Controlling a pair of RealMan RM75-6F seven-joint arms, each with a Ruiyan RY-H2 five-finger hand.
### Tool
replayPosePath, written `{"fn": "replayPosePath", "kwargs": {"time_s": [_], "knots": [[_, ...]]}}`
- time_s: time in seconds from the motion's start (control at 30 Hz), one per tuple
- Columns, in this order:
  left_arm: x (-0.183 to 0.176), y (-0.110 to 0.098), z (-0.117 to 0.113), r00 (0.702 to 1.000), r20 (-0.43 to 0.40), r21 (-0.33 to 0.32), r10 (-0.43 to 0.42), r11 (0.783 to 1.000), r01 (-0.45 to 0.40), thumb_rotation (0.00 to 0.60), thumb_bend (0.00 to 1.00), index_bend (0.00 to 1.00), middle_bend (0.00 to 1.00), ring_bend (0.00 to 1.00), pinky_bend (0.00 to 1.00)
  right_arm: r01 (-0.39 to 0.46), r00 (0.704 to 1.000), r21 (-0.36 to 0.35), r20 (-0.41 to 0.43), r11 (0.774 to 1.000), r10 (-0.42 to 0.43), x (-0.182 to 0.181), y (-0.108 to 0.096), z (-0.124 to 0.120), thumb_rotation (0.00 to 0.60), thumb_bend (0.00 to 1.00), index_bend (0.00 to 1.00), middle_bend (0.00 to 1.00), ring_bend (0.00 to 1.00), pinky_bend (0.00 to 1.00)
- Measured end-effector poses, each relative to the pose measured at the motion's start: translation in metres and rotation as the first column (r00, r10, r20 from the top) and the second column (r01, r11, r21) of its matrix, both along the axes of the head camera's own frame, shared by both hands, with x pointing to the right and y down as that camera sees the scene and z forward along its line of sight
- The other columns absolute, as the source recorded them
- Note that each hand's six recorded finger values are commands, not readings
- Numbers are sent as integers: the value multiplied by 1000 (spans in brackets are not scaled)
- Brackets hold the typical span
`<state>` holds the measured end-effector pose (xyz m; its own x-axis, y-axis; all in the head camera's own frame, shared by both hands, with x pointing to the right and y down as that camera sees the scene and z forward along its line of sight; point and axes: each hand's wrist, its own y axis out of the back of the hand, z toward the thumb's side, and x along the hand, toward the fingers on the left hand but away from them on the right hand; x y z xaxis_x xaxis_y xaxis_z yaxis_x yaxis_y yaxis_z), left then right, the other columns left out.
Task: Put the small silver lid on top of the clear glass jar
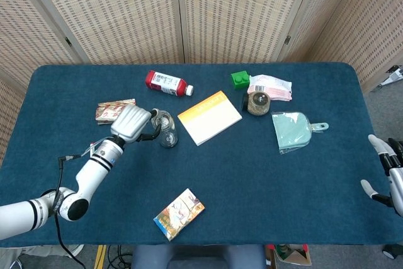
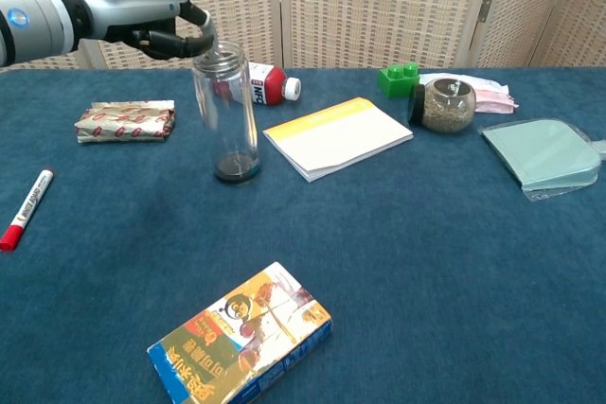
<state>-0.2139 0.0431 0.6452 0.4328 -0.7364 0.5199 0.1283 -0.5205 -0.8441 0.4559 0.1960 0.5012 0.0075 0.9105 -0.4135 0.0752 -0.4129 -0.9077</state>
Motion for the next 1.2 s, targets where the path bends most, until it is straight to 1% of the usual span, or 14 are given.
{"fn": "replayPosePath", "kwargs": {"time_s": [0.2, 0.37, 0.63, 0.77, 0.83, 1.2], "knots": [[0, 2, 0, 1000, -1, -12, 0, 1000, -1, 117, 517, 362, 1000, 1000, 1000, 2, 1000, 0, 1, 1000, -2, -1, 0, 0, 600, 237, 6, 139, 35, 65], [2, 2, -1, 1000, -8, -9, -1, 1000, 1, 119, 517, 363, 1000, 1000, 1000, 1, 1000, 2, 0, 1000, -1, 0, 0, -1, 600, 237, 6, 139, 34, 65], [6, 1, -5, 999, -45, -7, -14, 1000, 14, 119, 517, 364, 1000, 1000, 1000, 0, 1000, 1, 0, 1000, 0, 0, 0, -1, 600, 237, 6, 139, 34, 65], [9, 3, -5, 997, -71, -26, -24, 999, 22, 121, 517, 364, 1000, 1000, 1000, -2, 1000, 1, -1, 1000, 2, 1, 1, -1, 600, 238, 5, 139, 34, 65], [11, 5, -4, 996, -85, -38, -27, 999, 24, 120, 517, 364, 1000, 1000, 1000, -4, 1000, 0, -1, 1000, 4, 1, 1, -1, 600, 238, 5, 139, 34, 65], [19, 2, 3, 994, -97, -44, -40, 998, 36, 121, 516, 362, 1000, 1000, 1000, -14, 1000, 3, -5, 1000, 14, 5, 4, -3, 600, 237, 5, 140, 35, 65]]}}
